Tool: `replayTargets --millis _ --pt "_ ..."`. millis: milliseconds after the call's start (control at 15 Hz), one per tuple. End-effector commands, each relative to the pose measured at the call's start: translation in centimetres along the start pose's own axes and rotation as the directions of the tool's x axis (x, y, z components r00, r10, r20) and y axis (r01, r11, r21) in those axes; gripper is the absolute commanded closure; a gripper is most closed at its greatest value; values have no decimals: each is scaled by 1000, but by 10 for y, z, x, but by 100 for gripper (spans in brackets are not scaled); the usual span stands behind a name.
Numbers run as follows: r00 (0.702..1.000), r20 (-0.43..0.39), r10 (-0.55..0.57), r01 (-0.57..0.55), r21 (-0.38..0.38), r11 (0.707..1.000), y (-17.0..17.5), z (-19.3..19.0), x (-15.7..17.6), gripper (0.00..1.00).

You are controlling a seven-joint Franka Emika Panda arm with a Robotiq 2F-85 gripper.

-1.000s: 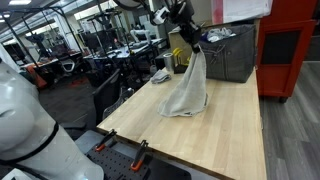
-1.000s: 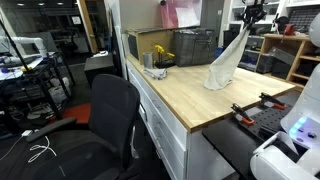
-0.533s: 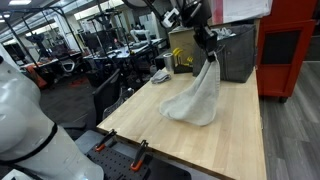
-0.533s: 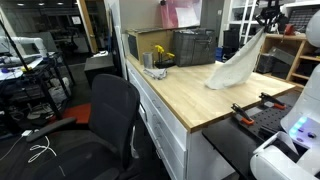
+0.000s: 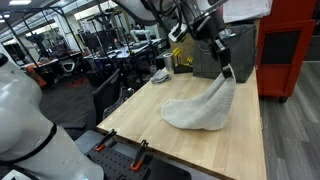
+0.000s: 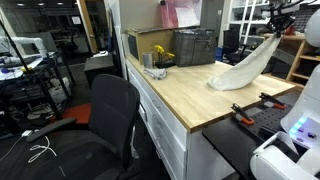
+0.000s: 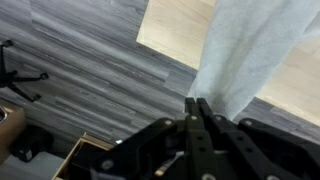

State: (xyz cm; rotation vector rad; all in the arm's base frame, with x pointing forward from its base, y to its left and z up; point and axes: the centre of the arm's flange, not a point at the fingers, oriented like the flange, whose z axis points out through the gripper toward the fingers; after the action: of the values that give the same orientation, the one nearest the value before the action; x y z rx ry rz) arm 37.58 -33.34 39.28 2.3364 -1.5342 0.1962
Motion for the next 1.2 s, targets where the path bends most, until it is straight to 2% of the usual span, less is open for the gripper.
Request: replayTargets --millis 0,67,267,400,533,667,733,867,1133 --pt "996 -18 84 -85 -65 994 6 9 2 82" --pt "995 -19 94 -95 -68 993 6 10 0 68" --pt "996 -10 87 -87 -44 995 1 6 -7 47" --pt "998 7 56 -56 2 998 -8 1 -13 31" --pt "998 62 5 -10 87 996 -25 -6 -24 19" --pt "992 105 -66 46 185 982 -47 -11 -39 4" --pt "987 127 -97 65 232 971 -61 -13 -48 0" --pt "973 152 -175 119 317 941 -88 -14 -68 0" --pt "918 145 -368 269 455 849 -139 -13 -109 0"
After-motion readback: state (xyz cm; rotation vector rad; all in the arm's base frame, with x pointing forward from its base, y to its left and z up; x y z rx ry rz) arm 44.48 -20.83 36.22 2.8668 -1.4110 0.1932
